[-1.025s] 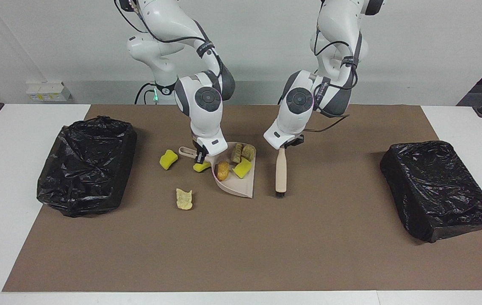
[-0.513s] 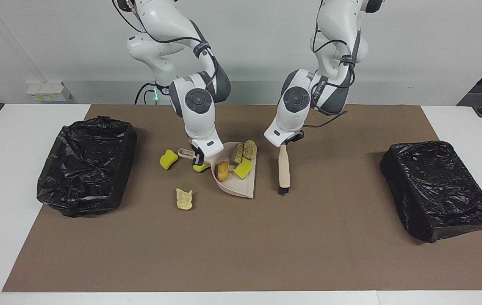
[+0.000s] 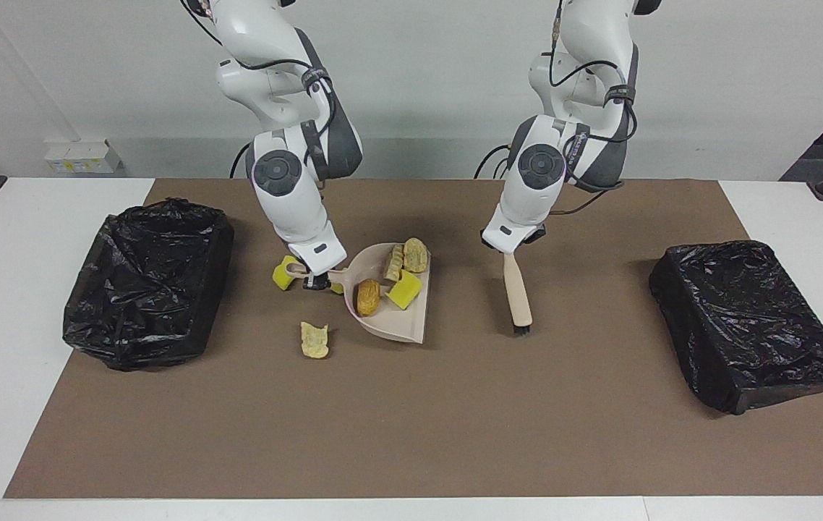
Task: Sweep and dump trash in bin
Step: 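Carry the loaded dustpan to the black bag with the right gripper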
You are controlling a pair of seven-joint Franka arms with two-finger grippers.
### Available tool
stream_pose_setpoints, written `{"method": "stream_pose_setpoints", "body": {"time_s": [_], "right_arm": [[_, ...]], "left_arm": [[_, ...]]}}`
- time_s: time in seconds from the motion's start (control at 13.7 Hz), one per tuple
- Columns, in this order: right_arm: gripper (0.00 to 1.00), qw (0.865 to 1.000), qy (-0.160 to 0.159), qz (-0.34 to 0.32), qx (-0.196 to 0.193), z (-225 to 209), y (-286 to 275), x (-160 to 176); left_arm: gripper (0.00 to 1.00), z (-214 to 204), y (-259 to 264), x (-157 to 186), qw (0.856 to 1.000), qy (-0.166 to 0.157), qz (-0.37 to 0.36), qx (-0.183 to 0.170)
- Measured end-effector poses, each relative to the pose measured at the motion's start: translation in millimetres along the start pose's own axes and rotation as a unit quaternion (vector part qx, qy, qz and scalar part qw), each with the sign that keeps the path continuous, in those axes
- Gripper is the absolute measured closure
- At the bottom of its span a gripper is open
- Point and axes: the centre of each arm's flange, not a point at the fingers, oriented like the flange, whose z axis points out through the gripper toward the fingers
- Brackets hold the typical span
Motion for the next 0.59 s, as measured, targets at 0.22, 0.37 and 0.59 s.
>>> {"method": "stream_pose_setpoints", "body": {"time_s": [0.22, 0.37, 0.59], "right_arm": [[0.67, 0.999, 0.027, 0.017, 0.001, -53, 8, -39], [0.67, 0.999, 0.049, 0.014, 0.010, -86, 18, -86], [0.67, 0.997, 0.067, 0.008, 0.025, -108, 35, -192]], "left_arm": [[0.74, 0, -3, 2, 1.000, 0.003, -0.001, 0.003], [0.74, 0, 4, -2, 1.000, 0.004, -0.013, 0.003], [0.74, 1, 56, -37, 1.000, 0.027, -0.012, 0.000]]}}
